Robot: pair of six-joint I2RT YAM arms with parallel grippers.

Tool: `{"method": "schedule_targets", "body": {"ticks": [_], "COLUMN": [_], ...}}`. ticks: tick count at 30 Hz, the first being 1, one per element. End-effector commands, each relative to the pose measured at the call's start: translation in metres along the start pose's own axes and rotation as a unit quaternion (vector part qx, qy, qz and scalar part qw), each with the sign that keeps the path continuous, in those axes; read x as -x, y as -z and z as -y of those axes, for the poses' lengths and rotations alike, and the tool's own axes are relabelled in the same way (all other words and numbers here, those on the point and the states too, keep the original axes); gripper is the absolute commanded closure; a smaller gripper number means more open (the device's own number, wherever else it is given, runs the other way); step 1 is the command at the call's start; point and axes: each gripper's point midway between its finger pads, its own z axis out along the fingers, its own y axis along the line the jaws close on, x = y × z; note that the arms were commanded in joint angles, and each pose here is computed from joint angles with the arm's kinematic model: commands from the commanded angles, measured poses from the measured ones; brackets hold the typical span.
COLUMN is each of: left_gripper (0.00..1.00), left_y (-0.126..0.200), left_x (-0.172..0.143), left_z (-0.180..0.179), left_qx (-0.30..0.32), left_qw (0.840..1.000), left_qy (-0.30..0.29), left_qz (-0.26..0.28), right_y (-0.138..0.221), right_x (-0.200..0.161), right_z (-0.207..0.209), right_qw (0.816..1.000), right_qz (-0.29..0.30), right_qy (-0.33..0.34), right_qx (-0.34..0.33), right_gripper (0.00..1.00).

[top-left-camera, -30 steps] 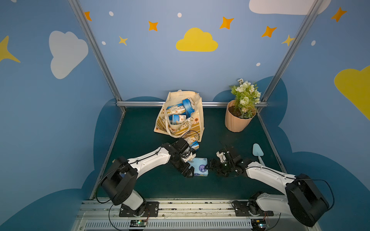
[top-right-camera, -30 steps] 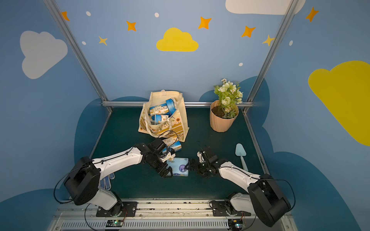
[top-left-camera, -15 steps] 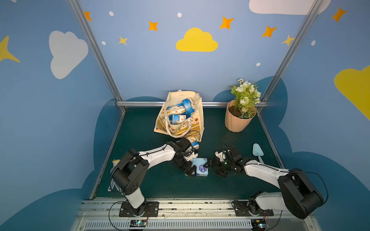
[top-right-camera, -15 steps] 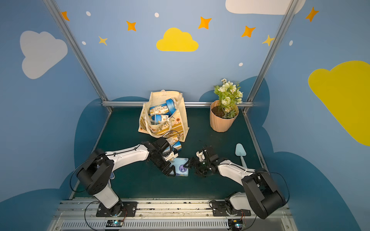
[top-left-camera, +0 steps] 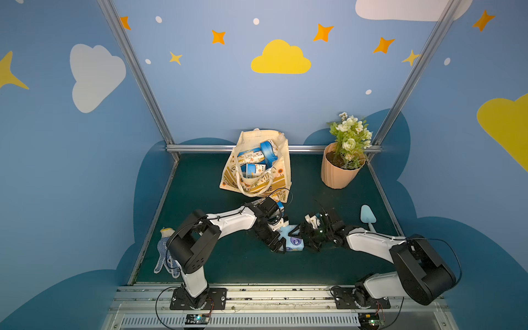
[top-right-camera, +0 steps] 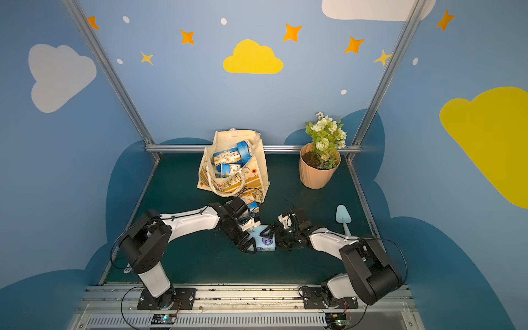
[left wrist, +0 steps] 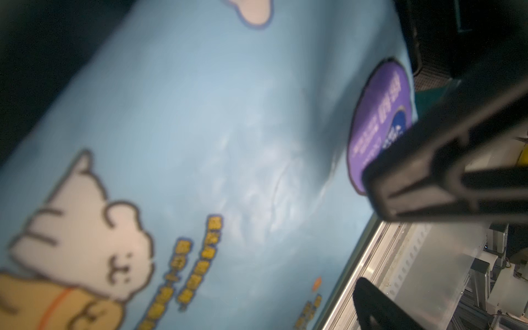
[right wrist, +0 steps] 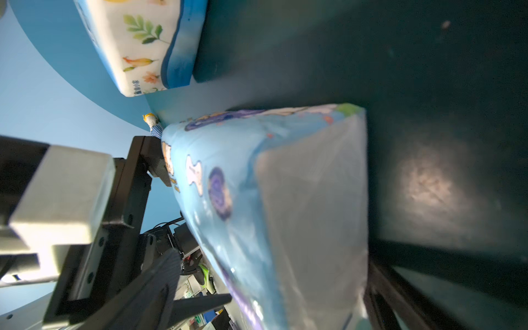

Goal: Put tissues into the canvas bag
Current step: Pick up the pack of facial tissues from the center of the board.

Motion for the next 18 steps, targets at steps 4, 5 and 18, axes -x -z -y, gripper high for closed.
{"method": "schedule_targets", "body": {"ticks": [4,5,18], "left_gripper": [0.0,0.0,0.0], "left_y": [-0.005,-0.005,0.001], "left_x": [0.013,0.014,0.012], "left_z": [0.006,0.006,0.021], "left_qx": [-0.017,-0.019,-0.053], "left_qw": [1.0,1.0,0.998], "left_qy": [-0.013,-0.012,-0.032], "left_qz": [0.012,0.013,0.012], "right_y": [-0.005,-0.005,0.009], "right_x": [-0.008,-0.007,-0.006], "right_z": [0.023,0.022,0.002], "right_qw": [0.999,0.999,0.999], "right_qz": [-0.003,-0.002,0.026], "right_qy": [-0.027,-0.027,-0.003], "right_qx": [-0.023,-0.018,0.02], "right_gripper": [0.03,0.03,0.19]}}
